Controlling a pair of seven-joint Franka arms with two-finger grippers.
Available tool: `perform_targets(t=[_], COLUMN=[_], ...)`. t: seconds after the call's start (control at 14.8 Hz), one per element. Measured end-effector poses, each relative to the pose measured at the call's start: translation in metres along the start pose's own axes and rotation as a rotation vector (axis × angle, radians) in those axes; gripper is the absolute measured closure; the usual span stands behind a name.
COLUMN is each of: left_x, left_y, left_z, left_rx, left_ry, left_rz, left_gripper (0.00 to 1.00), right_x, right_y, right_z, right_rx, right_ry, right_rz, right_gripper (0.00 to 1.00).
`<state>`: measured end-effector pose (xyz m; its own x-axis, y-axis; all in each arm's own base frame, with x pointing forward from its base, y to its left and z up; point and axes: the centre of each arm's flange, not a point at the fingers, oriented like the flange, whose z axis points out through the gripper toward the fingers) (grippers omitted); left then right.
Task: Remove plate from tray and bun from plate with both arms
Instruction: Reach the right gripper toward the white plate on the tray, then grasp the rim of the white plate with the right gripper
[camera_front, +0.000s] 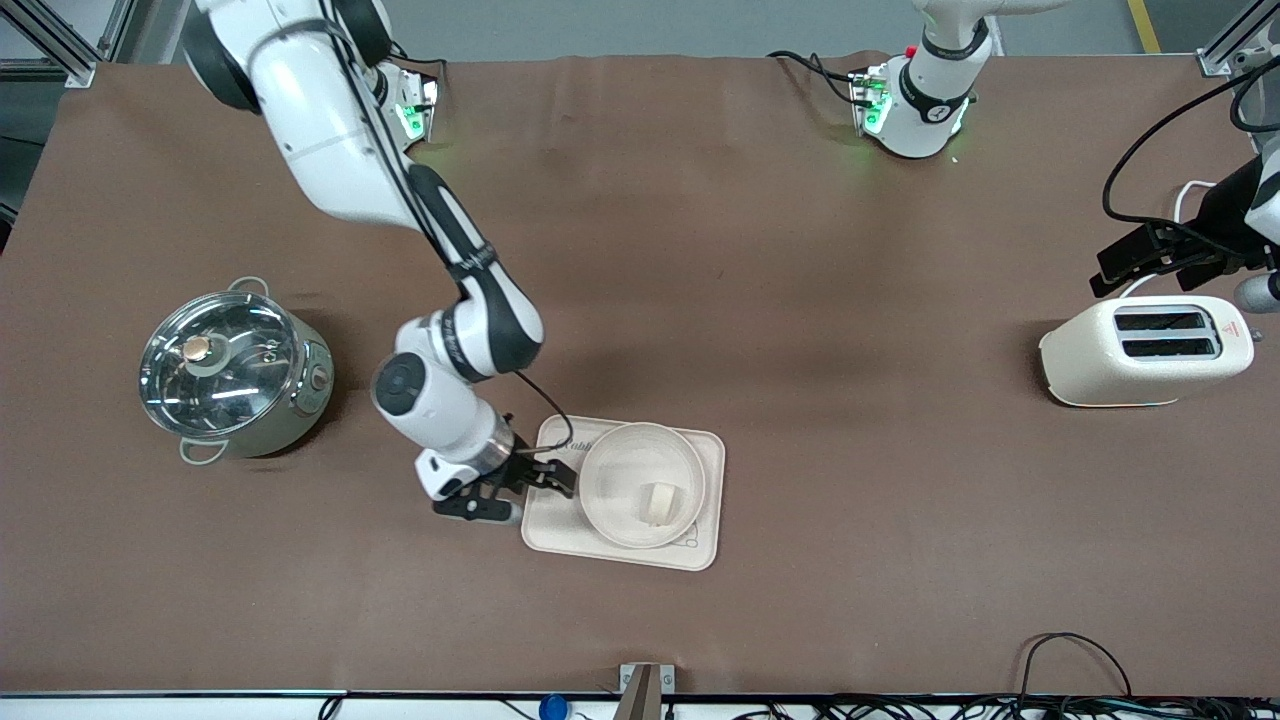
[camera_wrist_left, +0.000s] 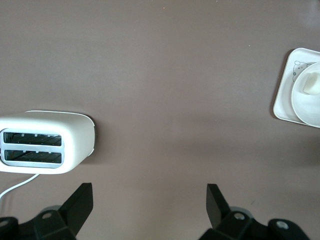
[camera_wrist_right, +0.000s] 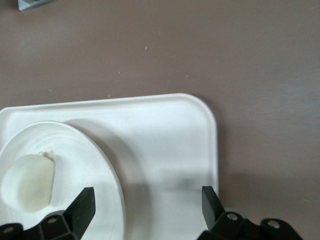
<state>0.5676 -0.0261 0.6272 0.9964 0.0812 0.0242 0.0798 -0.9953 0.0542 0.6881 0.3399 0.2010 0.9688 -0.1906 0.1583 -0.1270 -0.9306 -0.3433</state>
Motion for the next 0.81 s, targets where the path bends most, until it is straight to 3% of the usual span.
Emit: perform_targets(t=[0.07,0.27,0.47,0.54,0.61,0.74,0.81], left_x=[0.0,0.0,-0.001,-0.001,-0.001,-0.001,-0.001], left_y=[0.0,-0.001,-0.001,-0.001,-0.001,-0.001,-0.001], left_z=[0.0,0.0,0.0,0.001,0.001,0.001,0.001], left_rx=[0.0,0.0,0.001,0.001,0.001,0.002,0.002], left_ry=[0.0,0.0,-0.006,-0.009,-0.01,-0.013,-0.013], left_rz=[0.0,-0.001,-0.002,-0.002,-0.002,-0.002,-0.002], left_gripper=[0.0,0.0,0.0,0.0,0.0,0.0,0.0], right_x=[-0.001,0.0,-0.004,-0.007,-0.011,-0.016,-0.016], right_y=[-0.004,-0.011,-0.019,-0.024,-0.028,-0.03,-0.029], right_z=[0.01,0.013,0.014,0.015,0.019,0.025,0.026], right_rx=[0.003,0.012,0.022,0.031,0.036,0.036,0.034], right_ry=[0.001,0.011,0.019,0.029,0.035,0.036,0.037], right_rz=[-0.003,-0.008,-0.017,-0.019,-0.022,-0.028,-0.035], right_gripper=[0.11,0.44,0.52,0.62,0.62,0.78,0.78])
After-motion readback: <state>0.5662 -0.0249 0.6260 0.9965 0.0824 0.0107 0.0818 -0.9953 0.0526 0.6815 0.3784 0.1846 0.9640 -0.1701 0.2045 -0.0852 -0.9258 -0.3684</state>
